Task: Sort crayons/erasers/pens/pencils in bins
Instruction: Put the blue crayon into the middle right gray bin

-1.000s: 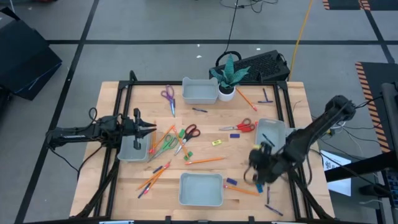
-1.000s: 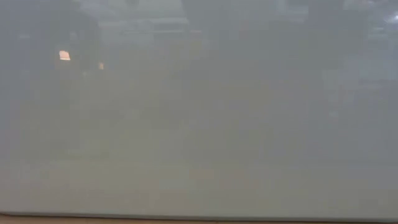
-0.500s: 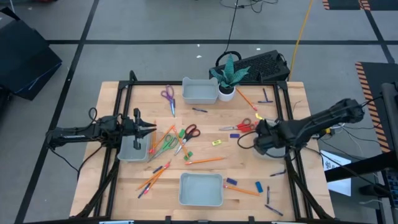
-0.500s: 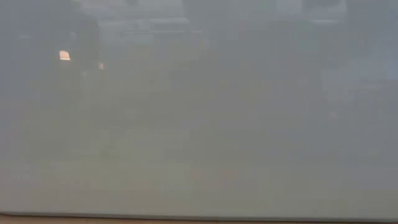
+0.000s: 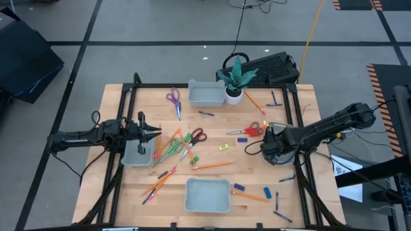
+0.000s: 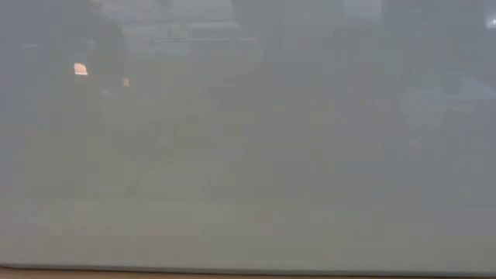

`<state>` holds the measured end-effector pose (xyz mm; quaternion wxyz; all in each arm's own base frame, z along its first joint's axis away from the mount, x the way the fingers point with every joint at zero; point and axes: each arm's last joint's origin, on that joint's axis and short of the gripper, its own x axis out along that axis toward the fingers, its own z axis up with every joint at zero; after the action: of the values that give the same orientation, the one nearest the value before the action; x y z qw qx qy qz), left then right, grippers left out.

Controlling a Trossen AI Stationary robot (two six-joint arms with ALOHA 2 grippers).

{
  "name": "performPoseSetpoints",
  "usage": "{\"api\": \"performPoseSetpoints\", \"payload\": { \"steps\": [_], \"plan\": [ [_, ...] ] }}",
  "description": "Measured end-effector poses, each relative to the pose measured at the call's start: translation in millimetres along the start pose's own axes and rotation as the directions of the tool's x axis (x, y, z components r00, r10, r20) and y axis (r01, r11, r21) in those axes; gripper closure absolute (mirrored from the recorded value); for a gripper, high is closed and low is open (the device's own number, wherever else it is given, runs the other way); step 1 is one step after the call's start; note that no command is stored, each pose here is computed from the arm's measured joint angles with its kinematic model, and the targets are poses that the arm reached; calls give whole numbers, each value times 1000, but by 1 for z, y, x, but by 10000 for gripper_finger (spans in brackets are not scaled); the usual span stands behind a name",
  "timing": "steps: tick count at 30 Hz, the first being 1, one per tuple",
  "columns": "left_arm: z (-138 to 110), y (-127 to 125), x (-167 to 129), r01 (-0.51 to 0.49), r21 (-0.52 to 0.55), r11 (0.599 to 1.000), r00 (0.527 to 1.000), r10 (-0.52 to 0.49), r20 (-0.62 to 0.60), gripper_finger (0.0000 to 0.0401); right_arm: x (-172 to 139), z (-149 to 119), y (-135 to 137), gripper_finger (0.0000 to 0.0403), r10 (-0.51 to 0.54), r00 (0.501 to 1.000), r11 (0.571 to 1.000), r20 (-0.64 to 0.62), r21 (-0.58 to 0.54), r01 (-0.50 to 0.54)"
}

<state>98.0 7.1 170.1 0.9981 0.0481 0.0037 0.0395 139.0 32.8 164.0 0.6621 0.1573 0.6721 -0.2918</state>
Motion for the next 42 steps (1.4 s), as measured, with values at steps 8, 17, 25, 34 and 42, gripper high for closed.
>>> {"api": "performPoseSetpoints", "payload": {
  "steps": [8, 17, 25, 34, 42],
  "plan": [
    [0, 0, 0, 0, 0, 1000, 1000, 0, 0, 325, -23, 1, 15, 298, 72, 995, 992, 70, -112, -64],
    [0, 0, 0, 0, 0, 1000, 1000, 0, 0, 325, -90, -7, 71, 306, 247, 937, 916, 247, -373, -144],
    [0, 0, 0, 0, 0, 1000, 1000, 0, 0, 325, -100, -47, 150, 307, 294, 930, 725, 222, -686, -66],
    [0, 0, 0, 0, 0, 1000, 1000, 0, 0, 325, -58, -93, 141, 307, 63, 997, 713, 55, -701, -7],
    [0, 0, 0, 0, 0, 1000, 1000, 0, 0, 325, -12, -97, 113, 307, -96, 992, 710, -78, -705, 13]
  ]
}}
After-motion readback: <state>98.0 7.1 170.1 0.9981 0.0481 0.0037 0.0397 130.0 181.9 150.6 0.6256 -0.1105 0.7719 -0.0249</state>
